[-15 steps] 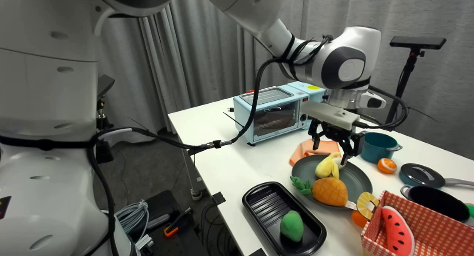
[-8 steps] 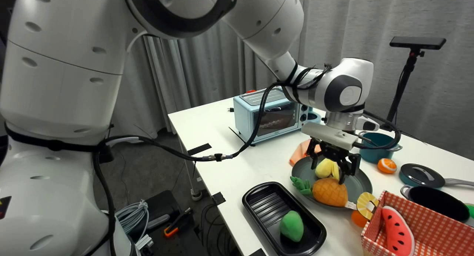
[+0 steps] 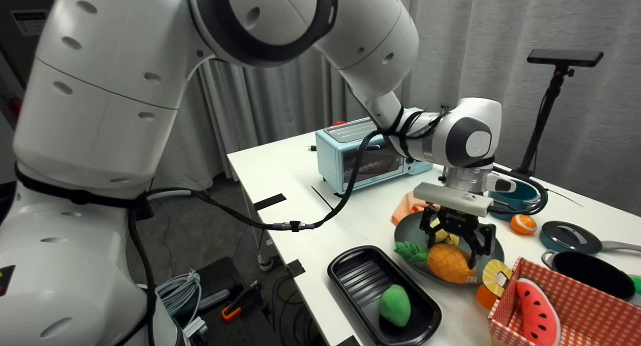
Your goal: Put the pineapple on the grey tray inside the fruit basket
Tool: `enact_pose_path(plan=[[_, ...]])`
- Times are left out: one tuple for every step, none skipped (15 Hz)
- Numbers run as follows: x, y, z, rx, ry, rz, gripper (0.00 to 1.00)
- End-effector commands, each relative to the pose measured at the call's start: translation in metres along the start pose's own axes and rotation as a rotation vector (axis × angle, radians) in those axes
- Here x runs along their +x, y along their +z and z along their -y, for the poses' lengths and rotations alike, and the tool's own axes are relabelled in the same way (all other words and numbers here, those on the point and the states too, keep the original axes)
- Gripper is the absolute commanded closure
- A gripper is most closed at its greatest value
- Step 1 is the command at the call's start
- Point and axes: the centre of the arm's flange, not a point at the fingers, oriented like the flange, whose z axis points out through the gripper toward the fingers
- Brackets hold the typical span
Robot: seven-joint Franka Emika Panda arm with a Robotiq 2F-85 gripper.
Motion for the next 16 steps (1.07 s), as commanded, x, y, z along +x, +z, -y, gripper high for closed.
enact_pose_path(plan=[[0.008, 0.007, -0.007, -0.028, 0.002, 0.034, 0.34], [0.008, 0.007, -0.008, -0.026, 0.004, 0.032, 0.42], [0.009, 0.003, -0.009, -0.022, 0.007, 0.023, 0.50], [0.009, -0.003, -0.010, -0.017, 0.011, 0.013, 0.57], [0.009, -0.011, -0.012, -0.009, 0.015, 0.000, 0.65], [0.009, -0.019, -0.015, 0.000, 0.018, -0.015, 0.71], [0.010, -0.030, -0.018, 0.011, 0.022, -0.037, 0.79], [0.010, -0.039, -0.021, 0.016, 0.029, -0.058, 0.85], [0.011, -0.050, -0.026, 0.026, 0.037, -0.083, 0.93], [0.011, -0.061, -0.030, 0.035, 0.048, -0.106, 0.97], [0.011, -0.075, -0.036, 0.049, 0.062, -0.136, 0.95], [0.011, -0.088, -0.042, 0.061, 0.076, -0.165, 0.94], [0.010, -0.104, -0.050, 0.074, 0.097, -0.204, 0.96], [0.008, -0.119, -0.058, 0.089, 0.117, -0.239, 0.96], [0.006, -0.136, -0.068, 0.104, 0.139, -0.276, 0.95], [0.003, -0.152, -0.078, 0.117, 0.161, -0.311, 0.96]])
